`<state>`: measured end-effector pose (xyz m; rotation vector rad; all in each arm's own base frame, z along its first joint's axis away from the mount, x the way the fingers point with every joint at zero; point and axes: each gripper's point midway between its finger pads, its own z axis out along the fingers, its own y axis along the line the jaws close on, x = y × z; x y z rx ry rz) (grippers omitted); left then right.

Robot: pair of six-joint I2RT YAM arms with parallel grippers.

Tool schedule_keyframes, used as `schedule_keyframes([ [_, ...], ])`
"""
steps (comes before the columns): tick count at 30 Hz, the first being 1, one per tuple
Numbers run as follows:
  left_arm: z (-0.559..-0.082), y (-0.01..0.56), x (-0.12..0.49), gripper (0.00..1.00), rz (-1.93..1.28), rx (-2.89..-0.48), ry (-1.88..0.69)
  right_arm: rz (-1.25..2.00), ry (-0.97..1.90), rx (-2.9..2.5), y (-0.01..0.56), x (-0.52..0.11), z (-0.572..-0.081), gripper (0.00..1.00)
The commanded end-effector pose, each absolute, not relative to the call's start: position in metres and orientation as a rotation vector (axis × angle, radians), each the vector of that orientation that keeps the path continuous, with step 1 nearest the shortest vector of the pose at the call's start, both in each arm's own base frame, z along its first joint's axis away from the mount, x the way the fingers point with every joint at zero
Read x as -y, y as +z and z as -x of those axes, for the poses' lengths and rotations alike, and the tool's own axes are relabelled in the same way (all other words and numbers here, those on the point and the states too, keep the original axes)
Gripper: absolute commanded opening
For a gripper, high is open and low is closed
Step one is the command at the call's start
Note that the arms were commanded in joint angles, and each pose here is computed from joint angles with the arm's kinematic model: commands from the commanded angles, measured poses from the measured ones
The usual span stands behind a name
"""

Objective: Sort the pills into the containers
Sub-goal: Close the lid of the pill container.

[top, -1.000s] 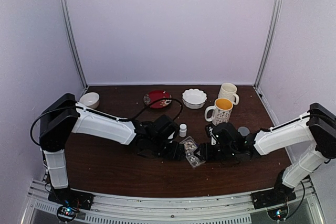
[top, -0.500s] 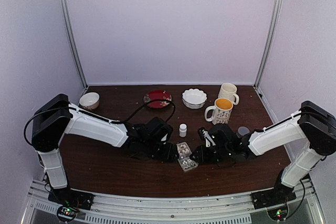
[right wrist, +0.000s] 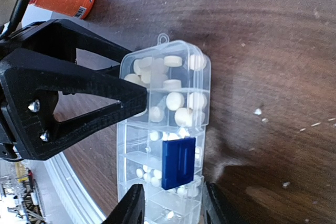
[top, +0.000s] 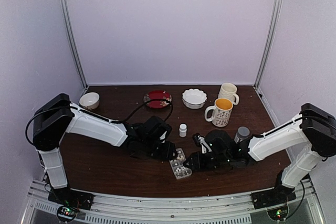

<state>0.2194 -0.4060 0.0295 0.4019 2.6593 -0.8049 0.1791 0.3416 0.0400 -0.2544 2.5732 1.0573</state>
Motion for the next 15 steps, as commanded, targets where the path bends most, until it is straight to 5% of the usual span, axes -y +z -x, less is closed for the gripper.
schedule_keyframes([
  [1,-0.211,0.002,0.396,0.51,-0.427,-2.760,-0.722,0.253,0.920,-2.532,0.049,-0.329,-0.193,0.42],
  [7,-0.212,0.000,0.393,0.50,-0.456,-2.773,-0.667,0.280,0.719,-2.545,0.044,-0.316,-0.212,0.45],
  [15,-0.212,-0.001,0.389,0.50,-0.479,-2.780,-0.621,0.279,0.638,-2.551,0.036,-0.308,-0.218,0.28],
])
